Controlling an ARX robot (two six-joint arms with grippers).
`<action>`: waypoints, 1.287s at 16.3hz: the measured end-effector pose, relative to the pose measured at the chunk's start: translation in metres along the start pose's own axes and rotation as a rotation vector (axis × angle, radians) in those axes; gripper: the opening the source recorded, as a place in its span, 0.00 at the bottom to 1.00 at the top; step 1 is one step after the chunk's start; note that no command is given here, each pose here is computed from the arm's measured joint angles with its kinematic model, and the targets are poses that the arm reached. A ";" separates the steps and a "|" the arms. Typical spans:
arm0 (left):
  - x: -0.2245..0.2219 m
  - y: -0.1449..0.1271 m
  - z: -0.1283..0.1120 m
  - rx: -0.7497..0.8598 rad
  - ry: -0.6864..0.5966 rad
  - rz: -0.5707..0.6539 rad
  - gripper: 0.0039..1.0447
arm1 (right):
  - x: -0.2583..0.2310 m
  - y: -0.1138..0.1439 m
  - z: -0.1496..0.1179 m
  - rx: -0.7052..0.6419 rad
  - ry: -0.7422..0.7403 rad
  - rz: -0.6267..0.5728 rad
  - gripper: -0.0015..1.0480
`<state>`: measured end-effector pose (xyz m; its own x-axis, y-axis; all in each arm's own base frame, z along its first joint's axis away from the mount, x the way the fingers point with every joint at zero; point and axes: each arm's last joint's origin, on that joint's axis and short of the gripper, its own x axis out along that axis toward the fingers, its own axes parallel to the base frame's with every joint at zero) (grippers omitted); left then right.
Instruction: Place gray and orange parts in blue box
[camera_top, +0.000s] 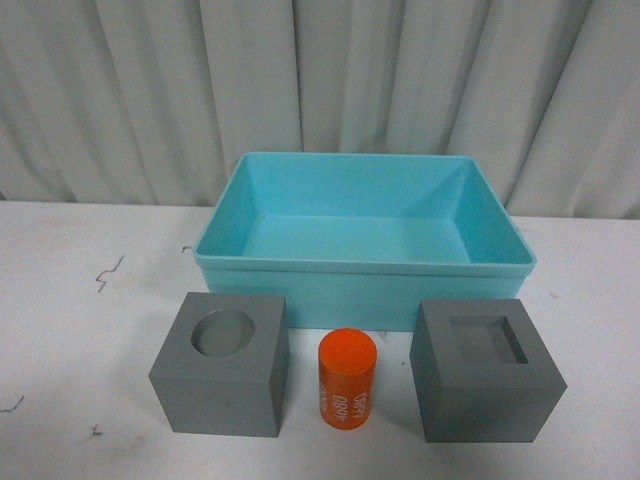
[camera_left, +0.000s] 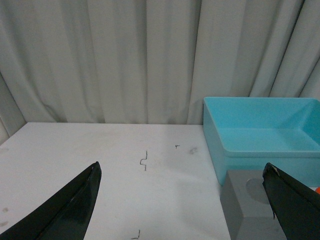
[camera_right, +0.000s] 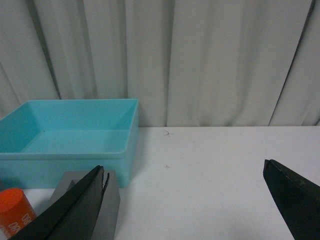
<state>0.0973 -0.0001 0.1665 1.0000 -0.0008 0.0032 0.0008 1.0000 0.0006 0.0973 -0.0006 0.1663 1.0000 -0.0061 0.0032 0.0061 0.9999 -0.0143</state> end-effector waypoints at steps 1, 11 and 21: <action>0.000 0.000 0.000 0.000 0.000 0.000 0.94 | 0.000 0.000 0.000 0.000 0.000 0.000 0.94; 0.000 0.000 0.000 0.000 0.000 0.000 0.94 | 0.000 0.000 0.000 0.000 0.000 0.000 0.94; 0.000 0.000 0.000 0.000 0.000 0.000 0.94 | 0.000 0.000 0.000 0.000 0.000 0.000 0.94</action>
<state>0.0973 -0.0001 0.1665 1.0000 -0.0008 0.0032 0.0008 1.0000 0.0006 0.0973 -0.0006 0.1663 1.0000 -0.0065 0.0032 0.0065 0.9999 -0.0143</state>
